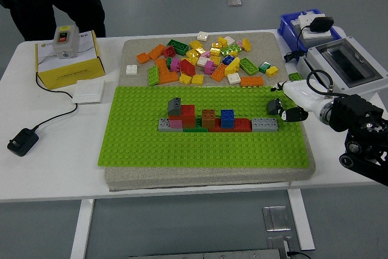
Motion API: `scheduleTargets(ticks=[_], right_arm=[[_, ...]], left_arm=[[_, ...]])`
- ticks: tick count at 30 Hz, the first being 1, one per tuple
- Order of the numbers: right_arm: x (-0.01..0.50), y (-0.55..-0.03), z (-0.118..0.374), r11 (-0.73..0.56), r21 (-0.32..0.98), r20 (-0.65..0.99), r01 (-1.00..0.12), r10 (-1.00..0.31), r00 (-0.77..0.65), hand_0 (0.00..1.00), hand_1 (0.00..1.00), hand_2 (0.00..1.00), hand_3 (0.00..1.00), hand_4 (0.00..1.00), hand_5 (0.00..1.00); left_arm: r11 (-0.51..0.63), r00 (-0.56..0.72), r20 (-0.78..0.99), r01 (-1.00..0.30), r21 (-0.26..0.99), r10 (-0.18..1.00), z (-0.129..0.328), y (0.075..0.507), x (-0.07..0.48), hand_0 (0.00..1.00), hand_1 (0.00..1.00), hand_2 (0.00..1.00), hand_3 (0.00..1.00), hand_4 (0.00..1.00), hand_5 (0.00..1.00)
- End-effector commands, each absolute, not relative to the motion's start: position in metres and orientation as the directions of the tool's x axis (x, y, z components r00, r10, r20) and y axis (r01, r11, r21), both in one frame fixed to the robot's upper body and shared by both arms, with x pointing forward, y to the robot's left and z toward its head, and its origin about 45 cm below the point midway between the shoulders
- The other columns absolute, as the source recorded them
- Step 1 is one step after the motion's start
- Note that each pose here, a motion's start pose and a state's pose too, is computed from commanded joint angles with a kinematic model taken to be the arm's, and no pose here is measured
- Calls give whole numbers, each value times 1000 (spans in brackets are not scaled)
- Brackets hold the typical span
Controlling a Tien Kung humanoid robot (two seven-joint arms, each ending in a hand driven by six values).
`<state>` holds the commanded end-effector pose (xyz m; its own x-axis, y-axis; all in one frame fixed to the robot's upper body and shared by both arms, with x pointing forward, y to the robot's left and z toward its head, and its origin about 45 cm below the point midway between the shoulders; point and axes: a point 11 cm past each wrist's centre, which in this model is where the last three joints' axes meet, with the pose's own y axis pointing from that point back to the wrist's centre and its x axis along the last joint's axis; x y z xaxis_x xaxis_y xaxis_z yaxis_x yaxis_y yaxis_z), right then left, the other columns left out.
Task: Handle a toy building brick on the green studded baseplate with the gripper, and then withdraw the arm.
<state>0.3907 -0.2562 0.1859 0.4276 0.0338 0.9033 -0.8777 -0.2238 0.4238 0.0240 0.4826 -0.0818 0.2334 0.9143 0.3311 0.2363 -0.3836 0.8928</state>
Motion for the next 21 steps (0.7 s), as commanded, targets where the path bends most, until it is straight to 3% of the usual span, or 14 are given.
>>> scheduleTargets(ticks=[21], right_arm=[[395, -263, 173, -199, 473, 879, -858, 41, 475, 121, 231, 842, 855, 514, 308]], left_arm=[[-385, 240, 330, 234, 893, 913, -82, 482, 25, 719, 687, 639, 671, 389, 575]])
